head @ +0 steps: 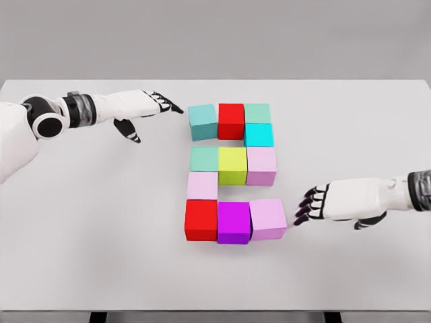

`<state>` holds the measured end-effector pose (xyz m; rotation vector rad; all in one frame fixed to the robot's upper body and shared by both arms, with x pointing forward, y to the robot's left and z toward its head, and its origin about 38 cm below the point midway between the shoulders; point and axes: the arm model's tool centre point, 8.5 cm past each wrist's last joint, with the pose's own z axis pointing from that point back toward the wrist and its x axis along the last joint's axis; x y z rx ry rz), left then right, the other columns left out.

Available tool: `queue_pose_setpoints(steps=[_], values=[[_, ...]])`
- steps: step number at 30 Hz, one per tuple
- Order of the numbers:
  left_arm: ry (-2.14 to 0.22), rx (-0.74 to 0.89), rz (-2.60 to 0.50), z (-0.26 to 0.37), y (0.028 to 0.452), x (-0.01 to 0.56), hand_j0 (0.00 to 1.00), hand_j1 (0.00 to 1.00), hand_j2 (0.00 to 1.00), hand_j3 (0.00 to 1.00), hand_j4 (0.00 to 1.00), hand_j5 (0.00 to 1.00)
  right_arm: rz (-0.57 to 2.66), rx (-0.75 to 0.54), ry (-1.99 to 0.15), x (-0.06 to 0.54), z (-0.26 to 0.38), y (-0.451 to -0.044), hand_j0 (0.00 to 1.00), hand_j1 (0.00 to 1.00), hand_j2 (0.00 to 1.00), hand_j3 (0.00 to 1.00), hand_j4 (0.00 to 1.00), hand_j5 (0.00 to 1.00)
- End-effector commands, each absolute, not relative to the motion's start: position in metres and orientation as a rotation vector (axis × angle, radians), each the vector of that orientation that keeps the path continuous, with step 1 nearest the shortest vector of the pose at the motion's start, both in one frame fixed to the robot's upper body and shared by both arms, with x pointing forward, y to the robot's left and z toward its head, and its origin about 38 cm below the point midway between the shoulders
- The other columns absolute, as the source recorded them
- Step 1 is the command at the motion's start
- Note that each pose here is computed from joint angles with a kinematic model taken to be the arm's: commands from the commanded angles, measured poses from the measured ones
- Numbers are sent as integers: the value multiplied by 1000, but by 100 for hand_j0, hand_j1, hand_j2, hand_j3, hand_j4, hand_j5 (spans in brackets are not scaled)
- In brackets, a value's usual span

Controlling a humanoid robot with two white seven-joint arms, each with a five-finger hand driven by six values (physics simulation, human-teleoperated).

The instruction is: Assemble the squares on the desktop into the number 2

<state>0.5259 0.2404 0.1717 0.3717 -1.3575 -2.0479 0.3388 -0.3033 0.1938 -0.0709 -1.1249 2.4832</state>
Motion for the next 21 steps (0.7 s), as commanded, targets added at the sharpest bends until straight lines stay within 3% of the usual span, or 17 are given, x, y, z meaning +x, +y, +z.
queue_pose_setpoints(steps=[1, 7, 21], values=[[-1364, 369, -2041, 172, 239, 526, 100, 100, 100, 100, 100, 100, 2465, -106, -1136, 342, 202, -309, 98, 98, 98, 98, 98, 98], [-1361, 371, -2043, 172, 240, 526, 100, 100, 100, 100, 100, 100, 2458, -174, -1196, 361, 216, -299, 98, 98, 98, 98, 98, 98], [-1364, 370, -2042, 172, 239, 526, 100, 100, 100, 100, 100, 100, 2291, -394, -1244, 402, 259, -339, 99, 99, 99, 99, 99, 99]])
